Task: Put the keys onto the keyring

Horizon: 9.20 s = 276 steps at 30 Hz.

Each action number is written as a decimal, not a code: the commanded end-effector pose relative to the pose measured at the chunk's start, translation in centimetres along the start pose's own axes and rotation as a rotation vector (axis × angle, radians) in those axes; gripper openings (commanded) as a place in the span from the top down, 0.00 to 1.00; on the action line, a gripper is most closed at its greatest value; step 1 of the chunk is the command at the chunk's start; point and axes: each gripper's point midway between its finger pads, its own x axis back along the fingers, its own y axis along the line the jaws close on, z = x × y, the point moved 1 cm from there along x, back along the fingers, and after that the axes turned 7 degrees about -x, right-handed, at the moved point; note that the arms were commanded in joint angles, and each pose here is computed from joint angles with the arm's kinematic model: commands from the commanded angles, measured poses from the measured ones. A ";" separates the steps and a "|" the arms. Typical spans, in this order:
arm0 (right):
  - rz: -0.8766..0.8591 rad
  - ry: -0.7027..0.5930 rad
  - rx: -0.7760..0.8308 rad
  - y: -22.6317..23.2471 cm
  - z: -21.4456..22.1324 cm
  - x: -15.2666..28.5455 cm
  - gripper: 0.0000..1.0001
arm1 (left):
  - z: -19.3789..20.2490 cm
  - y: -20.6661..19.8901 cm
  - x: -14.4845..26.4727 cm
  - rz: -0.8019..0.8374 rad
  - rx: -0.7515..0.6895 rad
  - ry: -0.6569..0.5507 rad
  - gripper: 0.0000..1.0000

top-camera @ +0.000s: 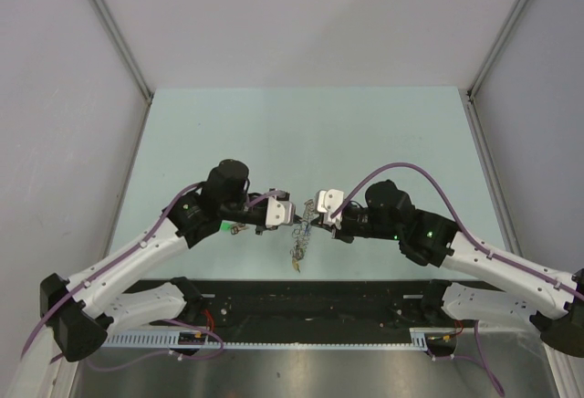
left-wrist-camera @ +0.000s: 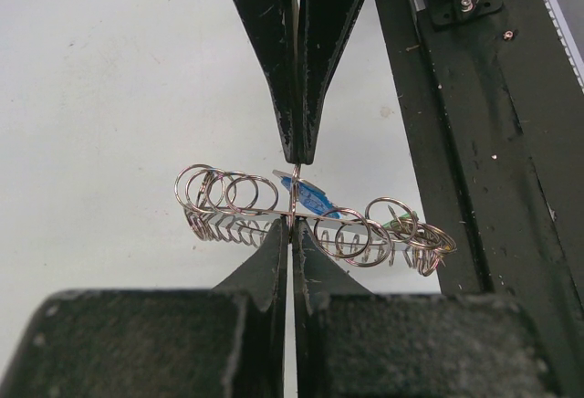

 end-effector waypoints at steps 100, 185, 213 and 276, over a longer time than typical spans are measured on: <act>0.752 0.468 -1.342 1.8 22.5 2.7 0.75 | 3.7 4.8 7.7 -0.656 0.221 0.199 1.00; 0.265 0.542 -0.797 -6.6 19.2 -4.8 0.74 | 5.2 6.7 11.8 -0.910 0.235 0.284 1.00; 0.202 0.584 -0.807 -6.6 20.4 -6.4 0.81 | 5.4 6.6 11.3 -0.884 0.237 0.289 1.00; 0.246 0.022 0.089 -5.4 -5.1 3.7 1.00 | -3.3 5.3 0.3 -0.092 -0.047 -0.083 1.00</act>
